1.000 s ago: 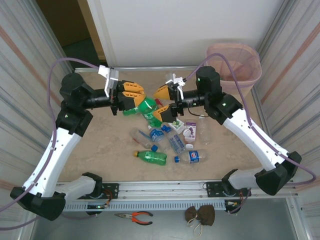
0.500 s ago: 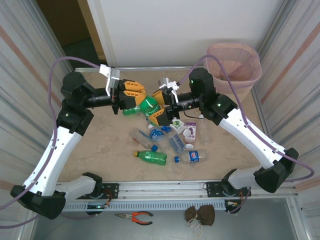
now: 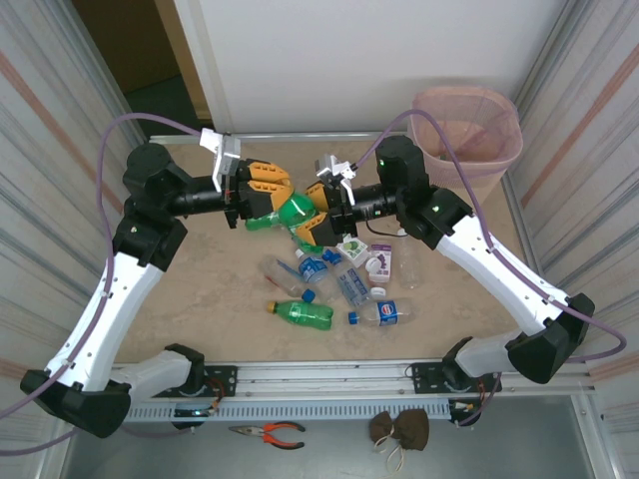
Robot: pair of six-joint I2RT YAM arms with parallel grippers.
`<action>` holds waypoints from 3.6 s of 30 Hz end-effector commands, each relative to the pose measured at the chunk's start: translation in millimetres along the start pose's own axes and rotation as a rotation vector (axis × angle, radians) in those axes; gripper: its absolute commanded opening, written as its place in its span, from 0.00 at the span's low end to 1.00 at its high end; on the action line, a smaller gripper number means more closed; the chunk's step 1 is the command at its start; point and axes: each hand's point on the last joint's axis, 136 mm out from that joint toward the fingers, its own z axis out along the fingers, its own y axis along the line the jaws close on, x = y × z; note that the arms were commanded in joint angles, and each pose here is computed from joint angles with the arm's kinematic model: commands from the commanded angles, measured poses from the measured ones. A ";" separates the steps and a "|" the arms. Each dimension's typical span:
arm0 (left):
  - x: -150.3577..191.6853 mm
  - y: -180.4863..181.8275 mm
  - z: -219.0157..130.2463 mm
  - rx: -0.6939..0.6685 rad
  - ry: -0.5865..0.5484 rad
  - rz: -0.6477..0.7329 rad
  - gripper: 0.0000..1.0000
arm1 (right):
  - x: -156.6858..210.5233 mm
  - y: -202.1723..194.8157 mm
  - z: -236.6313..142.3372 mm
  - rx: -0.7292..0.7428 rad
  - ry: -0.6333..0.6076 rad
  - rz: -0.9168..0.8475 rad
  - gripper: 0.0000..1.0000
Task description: Put the plastic bottles in the bin
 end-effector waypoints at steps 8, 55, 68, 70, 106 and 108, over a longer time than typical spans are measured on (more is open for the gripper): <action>-17.7 -0.1 -17.0 -0.166 -0.066 0.114 0.62 | -22.8 1.9 -18.6 0.055 -0.045 -0.048 0.57; 4.8 11.7 -27.2 -0.256 -0.057 0.075 0.68 | 106.4 -279.2 -312.9 1.119 0.204 0.905 0.49; 7.0 14.6 -26.9 -0.262 -0.055 0.065 0.69 | 175.5 -299.1 -295.5 1.051 0.391 1.022 0.53; 7.8 15.0 -26.7 -0.263 -0.054 0.063 0.69 | 182.0 -303.6 -290.2 1.021 0.394 1.031 0.53; 42.1 49.5 -23.7 -0.361 0.046 -0.073 0.69 | 101.4 -286.9 -321.6 1.129 0.177 0.918 0.79; 47.9 56.2 -24.0 -0.383 0.061 -0.098 0.69 | 85.4 -279.4 -325.8 1.156 0.147 0.882 0.79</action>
